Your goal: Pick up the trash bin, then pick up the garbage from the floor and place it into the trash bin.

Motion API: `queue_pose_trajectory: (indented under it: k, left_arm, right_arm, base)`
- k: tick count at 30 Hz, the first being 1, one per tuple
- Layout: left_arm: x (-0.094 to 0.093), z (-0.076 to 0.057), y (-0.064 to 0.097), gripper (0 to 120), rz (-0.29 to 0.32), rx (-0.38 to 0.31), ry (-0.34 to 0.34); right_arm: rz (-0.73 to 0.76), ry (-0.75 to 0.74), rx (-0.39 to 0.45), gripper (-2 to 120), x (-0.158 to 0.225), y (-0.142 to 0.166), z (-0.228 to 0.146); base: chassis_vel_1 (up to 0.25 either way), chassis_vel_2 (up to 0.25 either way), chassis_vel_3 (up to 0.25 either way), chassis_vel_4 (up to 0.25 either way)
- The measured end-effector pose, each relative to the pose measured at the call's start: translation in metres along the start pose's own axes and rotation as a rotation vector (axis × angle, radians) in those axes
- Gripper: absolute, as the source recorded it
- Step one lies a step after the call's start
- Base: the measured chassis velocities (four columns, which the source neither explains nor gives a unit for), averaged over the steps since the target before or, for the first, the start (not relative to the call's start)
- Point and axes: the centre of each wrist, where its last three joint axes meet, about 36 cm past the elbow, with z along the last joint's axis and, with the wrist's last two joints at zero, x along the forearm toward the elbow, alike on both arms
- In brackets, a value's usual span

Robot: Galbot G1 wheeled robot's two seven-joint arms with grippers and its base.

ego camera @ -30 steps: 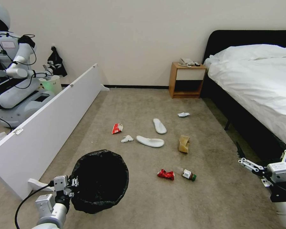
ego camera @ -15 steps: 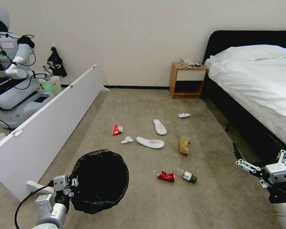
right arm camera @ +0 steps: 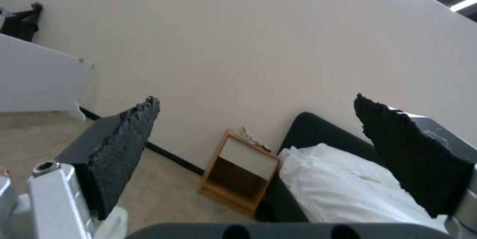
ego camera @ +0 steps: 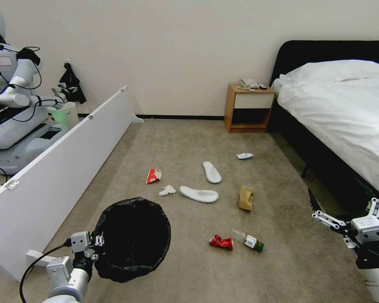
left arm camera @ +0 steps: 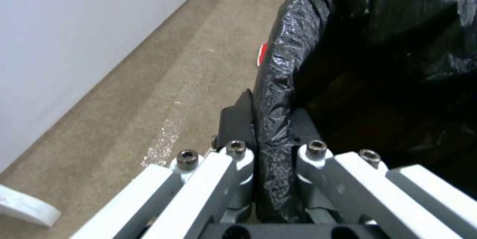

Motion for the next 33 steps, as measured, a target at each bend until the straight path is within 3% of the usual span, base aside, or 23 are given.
queue_pose_trajectory:
  k: [33]
  left_arm:
    - [-0.0005,-0.0008,-0.0011,5,0.000,0.002,-0.003]
  right_arm:
    - [-0.019,-0.007,-0.005,100,-0.0005,0.0001,-0.0005]
  base:
    - [-0.032,0.037,0.035,-0.034]
